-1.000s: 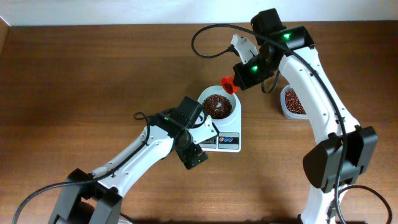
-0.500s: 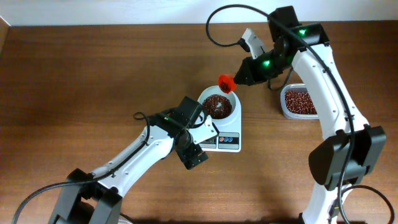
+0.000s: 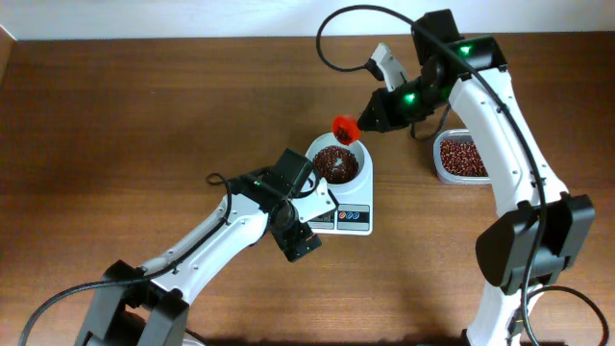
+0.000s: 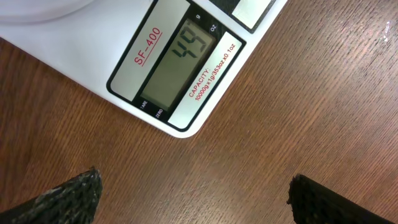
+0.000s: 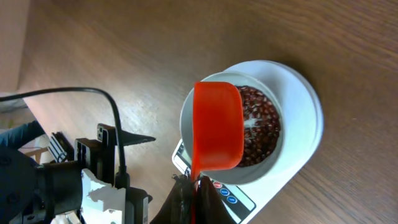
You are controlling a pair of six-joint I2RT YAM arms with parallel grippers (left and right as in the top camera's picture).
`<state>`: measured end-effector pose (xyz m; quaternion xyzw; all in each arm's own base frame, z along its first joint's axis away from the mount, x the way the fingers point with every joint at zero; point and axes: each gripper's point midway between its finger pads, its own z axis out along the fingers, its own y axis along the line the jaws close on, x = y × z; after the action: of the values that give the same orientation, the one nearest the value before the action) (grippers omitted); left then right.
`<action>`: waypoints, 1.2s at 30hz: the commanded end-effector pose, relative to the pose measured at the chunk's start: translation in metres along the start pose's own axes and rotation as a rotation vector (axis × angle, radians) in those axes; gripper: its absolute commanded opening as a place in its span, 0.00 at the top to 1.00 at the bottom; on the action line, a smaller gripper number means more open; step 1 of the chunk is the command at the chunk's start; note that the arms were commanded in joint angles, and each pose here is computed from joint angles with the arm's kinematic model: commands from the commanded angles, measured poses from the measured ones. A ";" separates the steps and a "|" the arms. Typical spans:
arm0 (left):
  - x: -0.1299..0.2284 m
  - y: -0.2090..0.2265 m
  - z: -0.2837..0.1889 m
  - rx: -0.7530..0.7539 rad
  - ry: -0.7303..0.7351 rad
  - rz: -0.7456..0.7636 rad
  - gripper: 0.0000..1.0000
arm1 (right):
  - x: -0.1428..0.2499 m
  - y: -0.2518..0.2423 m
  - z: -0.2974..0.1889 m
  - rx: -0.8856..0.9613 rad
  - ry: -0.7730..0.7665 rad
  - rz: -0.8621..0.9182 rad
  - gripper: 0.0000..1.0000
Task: Scoop item into bowl and weigh 50g on scale
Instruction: 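Hold the scoop over the bowl and shake in a few beans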
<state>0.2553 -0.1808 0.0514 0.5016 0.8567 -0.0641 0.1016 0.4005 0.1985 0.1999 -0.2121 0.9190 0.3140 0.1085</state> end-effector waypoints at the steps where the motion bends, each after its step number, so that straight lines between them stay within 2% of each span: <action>1: -0.001 -0.001 -0.003 0.004 -0.014 0.016 0.01 | 0.001 0.014 -0.006 0.076 0.003 -0.063 0.96; 5: -0.001 -0.001 -0.003 0.004 -0.014 0.016 0.01 | 0.007 0.004 0.001 0.273 0.050 -0.097 0.96; 10: -0.001 -0.001 -0.003 0.004 -0.014 0.016 0.01 | 0.007 0.003 0.006 0.376 0.065 -0.147 0.96; 21: -0.001 -0.001 -0.003 0.004 -0.014 0.016 0.01 | 0.006 0.009 0.005 0.283 0.050 -0.118 0.96; 30: -0.001 -0.001 -0.003 0.004 -0.014 0.016 0.01 | -0.004 0.013 -0.017 0.017 -0.036 -0.014 0.96; 36: -0.001 -0.001 -0.003 0.004 -0.014 0.016 0.01 | -0.006 0.007 -0.024 0.002 -0.054 0.007 0.96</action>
<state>0.2553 -0.1808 0.0514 0.5016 0.8567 -0.0641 0.1016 0.4036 0.1859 0.1963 -0.1918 0.9291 0.2984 0.1046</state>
